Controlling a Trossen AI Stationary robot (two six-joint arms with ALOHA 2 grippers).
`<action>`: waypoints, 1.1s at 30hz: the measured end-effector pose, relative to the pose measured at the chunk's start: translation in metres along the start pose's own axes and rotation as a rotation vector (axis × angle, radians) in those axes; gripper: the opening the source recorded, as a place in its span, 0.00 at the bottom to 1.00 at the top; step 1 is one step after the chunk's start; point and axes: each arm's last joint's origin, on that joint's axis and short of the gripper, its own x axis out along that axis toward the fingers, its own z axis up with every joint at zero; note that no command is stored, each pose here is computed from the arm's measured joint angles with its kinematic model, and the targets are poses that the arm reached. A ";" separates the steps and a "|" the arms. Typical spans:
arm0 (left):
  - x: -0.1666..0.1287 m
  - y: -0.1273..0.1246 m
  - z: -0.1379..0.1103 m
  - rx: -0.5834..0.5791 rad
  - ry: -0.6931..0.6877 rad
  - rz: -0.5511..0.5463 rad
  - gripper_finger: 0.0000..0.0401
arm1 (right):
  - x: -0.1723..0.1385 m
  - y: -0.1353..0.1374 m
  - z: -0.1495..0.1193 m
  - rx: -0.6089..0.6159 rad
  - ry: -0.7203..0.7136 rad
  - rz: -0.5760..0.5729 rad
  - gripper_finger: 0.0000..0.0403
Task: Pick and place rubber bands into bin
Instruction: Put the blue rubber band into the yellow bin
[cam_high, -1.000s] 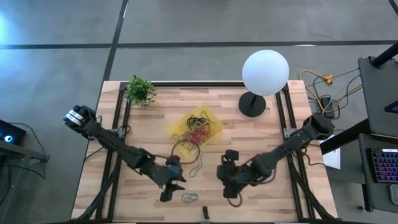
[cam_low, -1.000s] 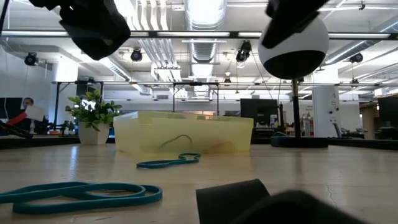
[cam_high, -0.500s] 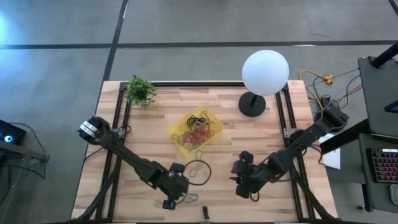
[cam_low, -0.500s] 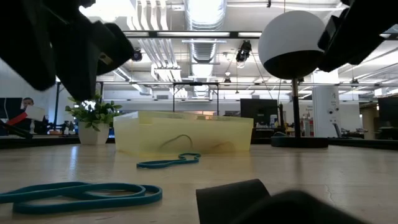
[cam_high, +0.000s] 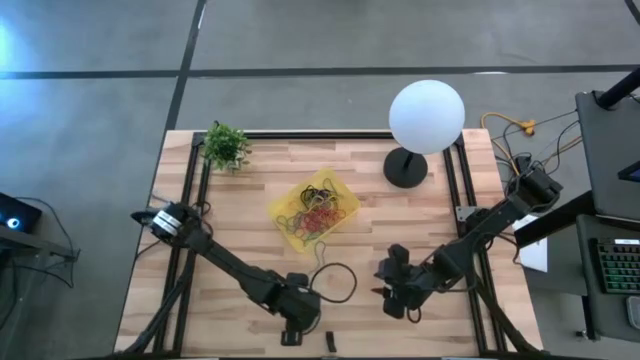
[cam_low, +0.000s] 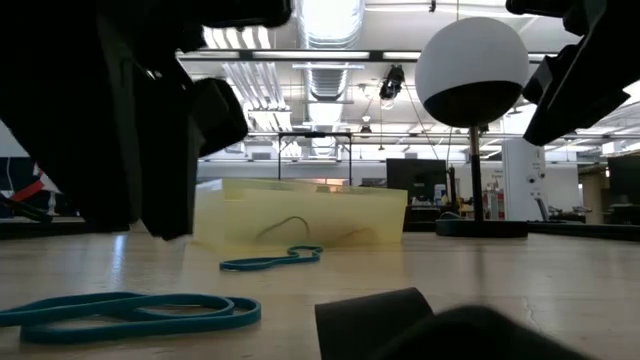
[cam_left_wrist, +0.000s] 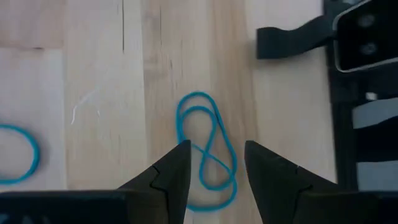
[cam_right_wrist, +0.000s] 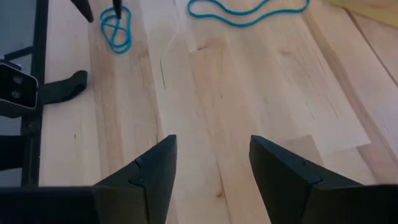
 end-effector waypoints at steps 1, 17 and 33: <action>0.002 -0.001 0.001 -0.001 0.006 0.004 0.34 | 0.000 0.000 -0.001 -0.002 0.001 0.001 0.47; 0.010 -0.004 -0.003 0.074 0.042 0.052 0.34 | -0.001 0.002 -0.007 -0.031 0.012 0.005 0.49; 0.036 -0.001 -0.016 0.031 0.120 0.088 0.31 | -0.003 0.003 -0.010 -0.041 0.017 0.010 0.49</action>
